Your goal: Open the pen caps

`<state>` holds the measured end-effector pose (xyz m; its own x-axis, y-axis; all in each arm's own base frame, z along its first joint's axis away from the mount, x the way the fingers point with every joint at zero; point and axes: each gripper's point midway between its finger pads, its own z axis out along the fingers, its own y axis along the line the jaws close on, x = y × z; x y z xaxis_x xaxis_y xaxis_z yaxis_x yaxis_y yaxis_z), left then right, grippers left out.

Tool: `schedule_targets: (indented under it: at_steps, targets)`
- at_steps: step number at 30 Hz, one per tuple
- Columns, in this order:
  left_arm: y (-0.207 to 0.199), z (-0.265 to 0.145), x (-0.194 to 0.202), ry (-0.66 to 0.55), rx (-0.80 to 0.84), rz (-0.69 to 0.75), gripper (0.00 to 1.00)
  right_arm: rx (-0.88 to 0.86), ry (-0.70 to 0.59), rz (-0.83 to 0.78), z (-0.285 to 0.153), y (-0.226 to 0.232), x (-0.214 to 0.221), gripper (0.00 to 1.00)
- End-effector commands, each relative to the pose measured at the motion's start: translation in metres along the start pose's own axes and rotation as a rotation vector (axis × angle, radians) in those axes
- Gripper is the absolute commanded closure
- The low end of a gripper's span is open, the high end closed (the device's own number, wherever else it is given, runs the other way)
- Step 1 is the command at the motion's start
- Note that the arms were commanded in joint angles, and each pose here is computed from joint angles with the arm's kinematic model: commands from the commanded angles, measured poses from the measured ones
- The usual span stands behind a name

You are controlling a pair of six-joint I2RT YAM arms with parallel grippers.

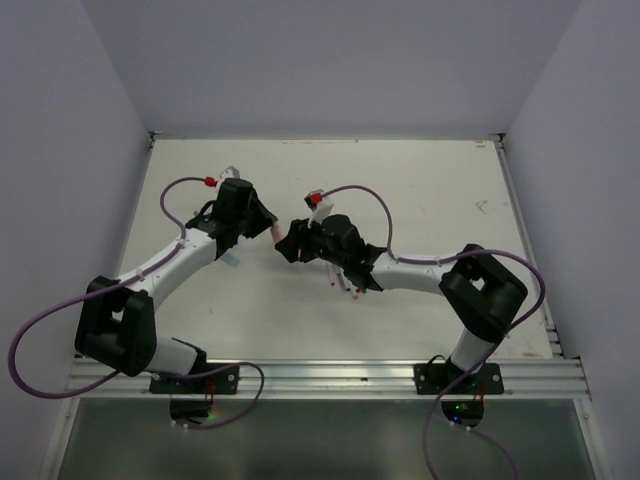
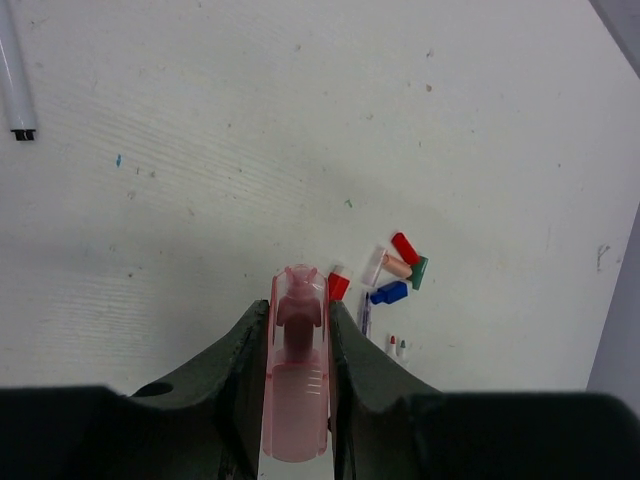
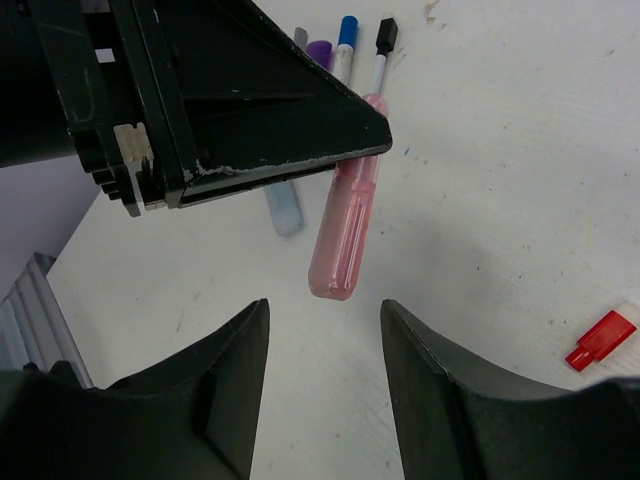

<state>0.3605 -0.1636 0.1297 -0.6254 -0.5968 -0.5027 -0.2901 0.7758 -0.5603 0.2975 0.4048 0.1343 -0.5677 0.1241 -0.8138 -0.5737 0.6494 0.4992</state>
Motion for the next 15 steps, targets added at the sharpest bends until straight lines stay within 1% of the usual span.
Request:
schedule_targets:
  at_steps: [1,10,15]
  targets:
    - [-0.0183,-0.0096,-0.0073,-0.037,0.069,-0.029,0.88,-0.031,-0.089,-0.003,0.0078,0.0109,-0.0318,0.49]
    - [-0.0235,-0.0128,-0.0053,-0.052,0.112,-0.048,0.89,-0.035,-0.090,0.003,0.0134,0.0094,-0.0302,0.52]
    - [-0.0235,-0.0158,-0.0049,-0.062,0.129,-0.062,0.89,-0.038,-0.093,0.008,0.0150,0.0084,-0.0325,0.57]
